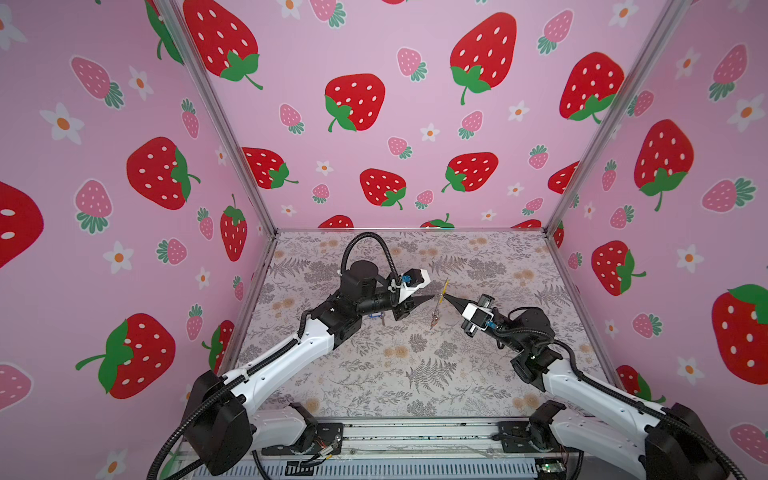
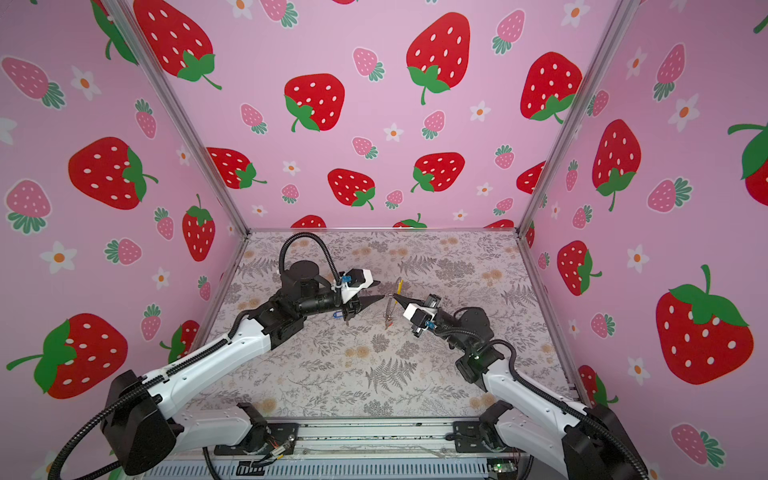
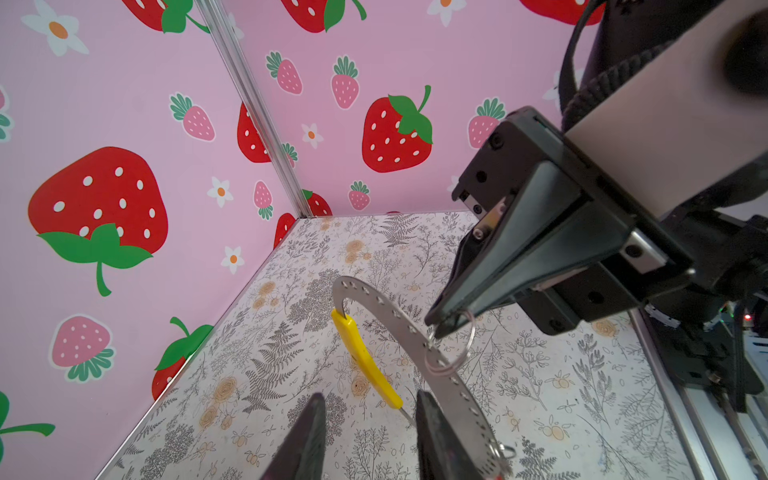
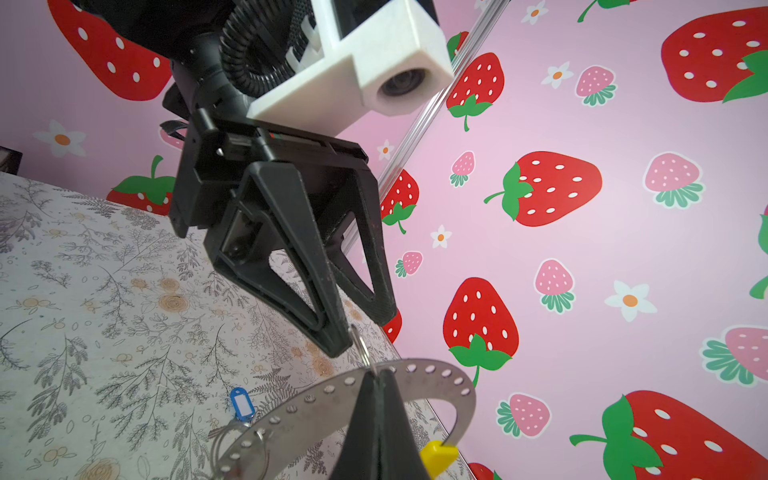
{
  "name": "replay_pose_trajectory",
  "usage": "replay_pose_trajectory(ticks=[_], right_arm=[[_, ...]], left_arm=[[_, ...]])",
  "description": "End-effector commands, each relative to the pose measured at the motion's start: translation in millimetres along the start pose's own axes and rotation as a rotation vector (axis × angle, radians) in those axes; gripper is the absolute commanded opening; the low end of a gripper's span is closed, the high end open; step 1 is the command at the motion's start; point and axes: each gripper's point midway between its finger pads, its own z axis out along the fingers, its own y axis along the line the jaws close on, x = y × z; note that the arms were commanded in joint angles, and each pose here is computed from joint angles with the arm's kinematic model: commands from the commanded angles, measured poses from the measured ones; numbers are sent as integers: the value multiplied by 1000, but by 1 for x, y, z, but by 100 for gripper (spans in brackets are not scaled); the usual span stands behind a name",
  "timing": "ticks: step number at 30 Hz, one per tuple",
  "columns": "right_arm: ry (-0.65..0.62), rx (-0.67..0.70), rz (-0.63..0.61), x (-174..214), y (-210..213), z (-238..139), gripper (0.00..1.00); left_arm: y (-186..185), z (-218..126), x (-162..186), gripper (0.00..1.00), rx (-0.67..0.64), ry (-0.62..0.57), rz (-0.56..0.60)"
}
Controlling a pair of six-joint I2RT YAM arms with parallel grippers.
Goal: Put the keys on the keyring
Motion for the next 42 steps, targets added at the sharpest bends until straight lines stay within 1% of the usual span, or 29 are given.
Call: replay_pose_trajectory(ticks=[1, 3, 6, 24, 26, 42], right_arm=[[-59, 23, -18, -19, -11, 1, 0], [-55, 19, -15, -18, -11, 2, 0], [-55, 14, -13, -18, -10, 3, 0], [-38, -39, -4, -11, -3, 7, 0], [-37, -40, -2, -11, -3, 8, 0], [-34, -51, 8, -10, -1, 8, 0]], left_arm=[[-9, -7, 0, 38, 34, -5, 34], [-16, -6, -4, 35, 80, -21, 44], [-22, -5, -8, 35, 126, -34, 49], [-11, 4, -23, 33, 119, -72, 59], [-12, 4, -24, 30, 126, -76, 60], [-14, 8, -27, 19, 140, -80, 66]])
